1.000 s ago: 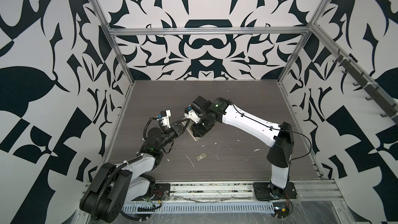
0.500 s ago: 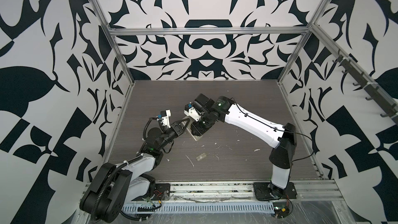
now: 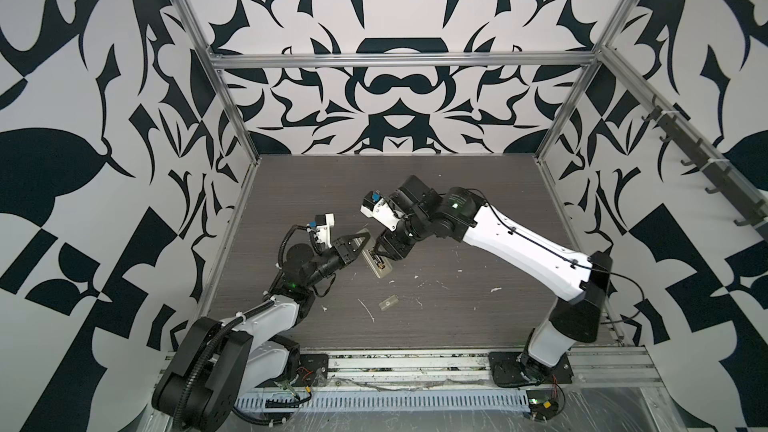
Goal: Load the batteries into the remote control
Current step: 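Raise the open right gripper and reposition it over the compartment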
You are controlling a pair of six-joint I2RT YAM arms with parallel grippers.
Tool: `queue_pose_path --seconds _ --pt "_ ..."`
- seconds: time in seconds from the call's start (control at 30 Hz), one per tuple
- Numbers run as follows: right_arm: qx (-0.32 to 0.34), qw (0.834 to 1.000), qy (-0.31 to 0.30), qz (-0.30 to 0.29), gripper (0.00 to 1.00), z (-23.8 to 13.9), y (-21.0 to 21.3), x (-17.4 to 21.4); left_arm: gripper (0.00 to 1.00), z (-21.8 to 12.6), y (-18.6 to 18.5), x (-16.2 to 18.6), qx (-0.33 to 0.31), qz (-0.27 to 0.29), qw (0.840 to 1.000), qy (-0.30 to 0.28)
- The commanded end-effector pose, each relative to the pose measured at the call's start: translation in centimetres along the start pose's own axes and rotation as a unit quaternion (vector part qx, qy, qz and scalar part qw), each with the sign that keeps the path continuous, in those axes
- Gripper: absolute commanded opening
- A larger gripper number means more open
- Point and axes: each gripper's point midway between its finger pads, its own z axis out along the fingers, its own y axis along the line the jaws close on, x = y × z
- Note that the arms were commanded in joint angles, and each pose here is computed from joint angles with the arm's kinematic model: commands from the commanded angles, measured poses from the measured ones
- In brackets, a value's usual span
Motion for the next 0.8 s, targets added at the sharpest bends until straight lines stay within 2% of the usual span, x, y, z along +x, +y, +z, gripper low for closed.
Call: queue_pose_path --seconds 0.0,0.1,0.23,0.27,0.3,0.37,0.5,0.77 --pt "-0.002 0.994 -0.079 -0.075 0.55 -2.7 1.0 -1.8 0.00 0.1 -1.8 0.2 0.014 0.017 0.999 0.023" --pt "0.013 0.990 -0.092 -0.107 0.63 -3.3 0.7 -1.4 0.00 -0.1 -2.2 0.6 0.008 0.024 0.999 0.041" --pt "0.002 0.985 -0.096 -0.146 0.68 -3.7 1.2 -0.7 0.00 -0.5 -2.8 0.9 0.004 0.027 0.998 0.053" --pt "-0.012 0.982 -0.096 -0.160 0.83 -3.8 1.8 -0.5 0.00 -0.6 -2.9 0.9 0.004 0.028 0.998 0.052" --pt "-0.028 0.979 -0.097 -0.177 0.88 -4.1 2.5 -0.1 0.00 -0.7 -3.1 1.0 0.004 0.028 0.998 0.055" --pt "-0.045 0.972 -0.106 -0.206 0.89 -4.5 3.5 0.2 0.00 -0.9 -3.4 1.2 0.004 0.029 0.998 0.058" --pt "-0.052 0.954 -0.118 -0.271 0.86 -5.0 4.9 1.0 0.00 -1.2 -3.6 1.5 0.003 0.029 0.997 0.067" --pt "-0.042 0.933 -0.047 -0.353 0.83 -2.0 5.8 2.5 0.00 -1.1 -4.0 1.9 0.009 0.016 0.996 0.084"
